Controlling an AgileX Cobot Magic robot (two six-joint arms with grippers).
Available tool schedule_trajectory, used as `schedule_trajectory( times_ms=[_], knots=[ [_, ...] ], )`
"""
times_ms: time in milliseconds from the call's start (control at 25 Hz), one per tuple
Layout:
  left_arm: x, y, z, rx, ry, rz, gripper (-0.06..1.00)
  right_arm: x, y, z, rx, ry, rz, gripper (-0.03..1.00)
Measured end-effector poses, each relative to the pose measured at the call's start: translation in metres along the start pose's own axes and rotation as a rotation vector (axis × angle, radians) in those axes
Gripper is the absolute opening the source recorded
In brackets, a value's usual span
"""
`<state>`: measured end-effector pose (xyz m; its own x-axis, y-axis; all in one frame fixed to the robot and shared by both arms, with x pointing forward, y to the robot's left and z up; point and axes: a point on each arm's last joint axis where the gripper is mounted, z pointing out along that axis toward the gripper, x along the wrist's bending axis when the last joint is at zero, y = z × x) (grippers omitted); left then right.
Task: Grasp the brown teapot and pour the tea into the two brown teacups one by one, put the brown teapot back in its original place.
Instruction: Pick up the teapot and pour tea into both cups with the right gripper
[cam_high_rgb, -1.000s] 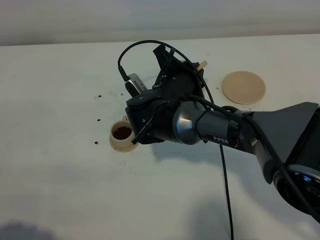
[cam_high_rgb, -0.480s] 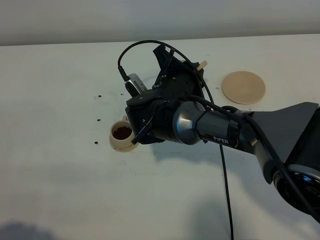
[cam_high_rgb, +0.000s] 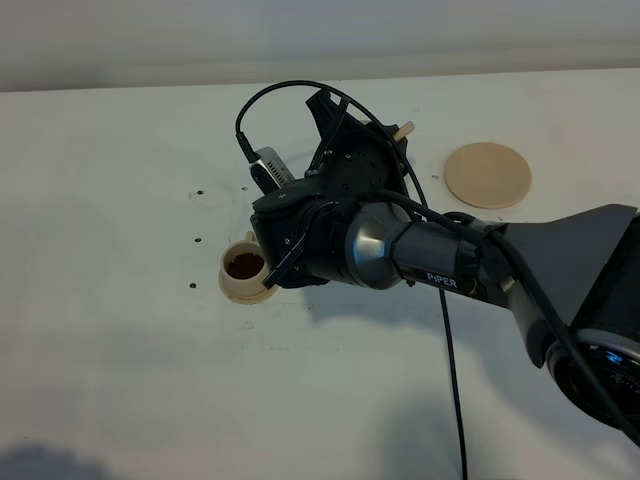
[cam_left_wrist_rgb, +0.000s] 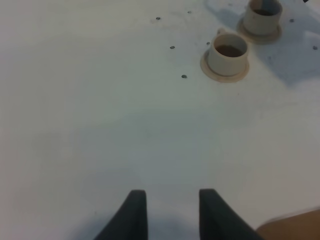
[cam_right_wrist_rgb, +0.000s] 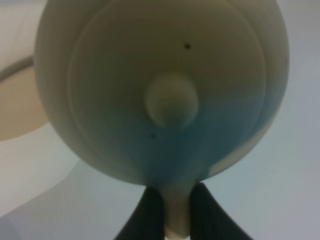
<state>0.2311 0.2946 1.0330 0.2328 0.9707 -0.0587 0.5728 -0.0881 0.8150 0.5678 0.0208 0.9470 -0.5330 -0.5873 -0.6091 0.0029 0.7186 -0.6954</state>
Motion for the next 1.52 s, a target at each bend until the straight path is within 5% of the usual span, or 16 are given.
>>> schedule_trajectory(
  times_ms=[1520],
  knots=[
    [0.0000, 0.0000, 0.0000, 0.000, 0.000, 0.000, 0.24, 0.0010, 0.0003, -0.0008, -0.007, 0.014, 0.026, 0.11]
  ],
)
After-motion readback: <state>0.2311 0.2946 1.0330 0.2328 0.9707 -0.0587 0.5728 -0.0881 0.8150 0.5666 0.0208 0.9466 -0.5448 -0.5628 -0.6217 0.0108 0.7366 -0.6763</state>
